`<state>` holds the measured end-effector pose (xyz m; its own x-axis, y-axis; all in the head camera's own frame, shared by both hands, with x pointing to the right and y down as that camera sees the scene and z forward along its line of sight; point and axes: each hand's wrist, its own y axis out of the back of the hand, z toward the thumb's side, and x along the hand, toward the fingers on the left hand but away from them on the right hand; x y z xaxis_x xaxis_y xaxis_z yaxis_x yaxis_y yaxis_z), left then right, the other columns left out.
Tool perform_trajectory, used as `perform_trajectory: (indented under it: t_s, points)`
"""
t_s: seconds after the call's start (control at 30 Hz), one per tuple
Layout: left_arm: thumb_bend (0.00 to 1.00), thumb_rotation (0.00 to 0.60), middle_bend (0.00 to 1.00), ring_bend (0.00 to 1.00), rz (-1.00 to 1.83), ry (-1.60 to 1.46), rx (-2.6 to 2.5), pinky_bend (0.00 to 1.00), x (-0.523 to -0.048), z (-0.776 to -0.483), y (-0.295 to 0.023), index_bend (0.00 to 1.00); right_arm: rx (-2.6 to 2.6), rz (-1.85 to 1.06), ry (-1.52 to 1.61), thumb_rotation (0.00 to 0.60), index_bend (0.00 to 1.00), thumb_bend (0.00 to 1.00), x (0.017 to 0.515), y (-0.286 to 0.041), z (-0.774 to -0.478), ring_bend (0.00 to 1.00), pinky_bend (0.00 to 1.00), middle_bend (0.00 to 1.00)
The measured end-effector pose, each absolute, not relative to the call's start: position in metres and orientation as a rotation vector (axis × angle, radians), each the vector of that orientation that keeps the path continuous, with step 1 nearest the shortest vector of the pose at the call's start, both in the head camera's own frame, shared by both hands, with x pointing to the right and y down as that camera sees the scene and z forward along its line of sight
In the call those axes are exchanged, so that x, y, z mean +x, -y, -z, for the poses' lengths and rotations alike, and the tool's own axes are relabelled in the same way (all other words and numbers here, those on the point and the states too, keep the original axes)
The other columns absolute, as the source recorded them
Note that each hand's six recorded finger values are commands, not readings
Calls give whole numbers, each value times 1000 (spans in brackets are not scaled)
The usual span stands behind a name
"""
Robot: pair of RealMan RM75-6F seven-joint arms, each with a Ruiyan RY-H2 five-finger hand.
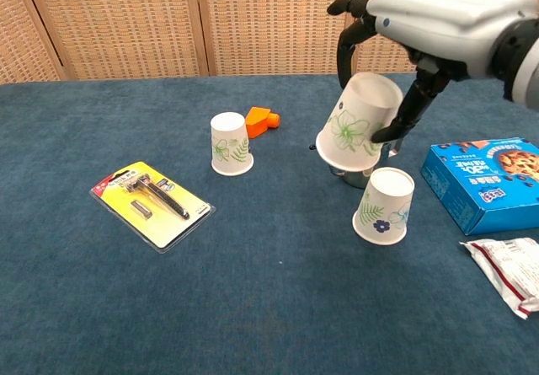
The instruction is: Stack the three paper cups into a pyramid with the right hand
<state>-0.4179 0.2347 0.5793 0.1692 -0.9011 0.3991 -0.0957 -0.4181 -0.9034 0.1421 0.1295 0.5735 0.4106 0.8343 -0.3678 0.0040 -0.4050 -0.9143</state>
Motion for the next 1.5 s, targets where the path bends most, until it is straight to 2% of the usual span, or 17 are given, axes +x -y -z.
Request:
perform_trajectory:
  t_s: [0.27, 0.57, 1.5]
  points:
    - [285, 600, 0, 0, 1334, -962, -1684, 0, -419, -580, -235, 23, -1789, -1150, 701, 600, 480, 71, 127, -146, -607, 0, 0, 22]
    - [284, 600, 0, 0, 1333, -964, -1678, 0, -419, -580, -234, 23, -1801, -1180, 686, 600, 480, 71, 123, -153, -631, 0, 0, 22]
    - [285, 600, 0, 0, 1336, -954, -1678, 0, -418, -580, -235, 23, -1868, -1193, 679, 600, 480, 71, 103, -160, -665, 0, 0, 22]
